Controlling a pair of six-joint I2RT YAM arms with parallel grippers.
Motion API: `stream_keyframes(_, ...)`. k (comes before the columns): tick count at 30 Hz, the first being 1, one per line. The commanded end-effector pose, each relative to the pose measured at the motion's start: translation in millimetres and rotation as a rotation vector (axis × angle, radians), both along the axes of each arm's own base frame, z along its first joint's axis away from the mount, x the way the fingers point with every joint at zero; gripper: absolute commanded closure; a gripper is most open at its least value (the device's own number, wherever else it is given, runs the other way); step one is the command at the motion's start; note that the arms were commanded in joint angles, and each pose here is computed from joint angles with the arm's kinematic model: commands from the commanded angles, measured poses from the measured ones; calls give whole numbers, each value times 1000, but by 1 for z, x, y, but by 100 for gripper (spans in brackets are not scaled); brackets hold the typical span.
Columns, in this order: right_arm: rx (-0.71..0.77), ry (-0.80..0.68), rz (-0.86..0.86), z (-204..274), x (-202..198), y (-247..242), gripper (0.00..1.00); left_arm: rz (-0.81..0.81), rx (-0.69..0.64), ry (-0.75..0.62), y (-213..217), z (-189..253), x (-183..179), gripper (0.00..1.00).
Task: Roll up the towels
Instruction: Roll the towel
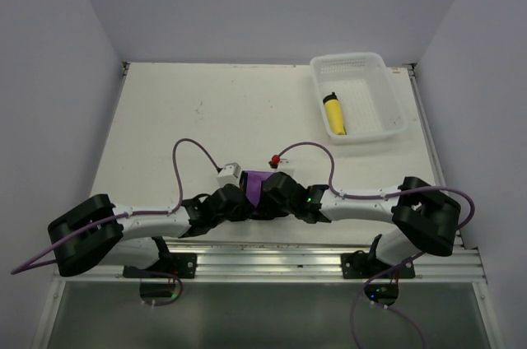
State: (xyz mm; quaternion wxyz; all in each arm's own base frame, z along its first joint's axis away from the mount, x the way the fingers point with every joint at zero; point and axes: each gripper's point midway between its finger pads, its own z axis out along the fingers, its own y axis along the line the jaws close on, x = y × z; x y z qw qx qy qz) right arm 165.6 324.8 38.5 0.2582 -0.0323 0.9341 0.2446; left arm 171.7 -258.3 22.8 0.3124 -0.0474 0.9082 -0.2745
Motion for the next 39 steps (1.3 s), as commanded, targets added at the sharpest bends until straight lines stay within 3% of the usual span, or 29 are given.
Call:
stream_keyframes(1, 13, -7, -8, 5, 3, 4, 58, -1, -31, -25, -6, 7, 5, 100)
stream_keyframes(16, 4, 51, -205, -10, 8, -14, 54, 34, -102, -98, 0, 38, 10, 100)
stream_keyframes(28, 13, 57, -164, -13, 7, -5, 48, 21, -132, -63, 3, 32, -1, 100)
stream_keyframes(32, 18, 74, -202, -15, 8, -8, 48, 75, -123, -49, 25, 21, -7, 100)
stream_keyframes(39, 27, 93, -229, -19, 9, -9, 46, 148, -256, -160, 48, 56, -4, 100)
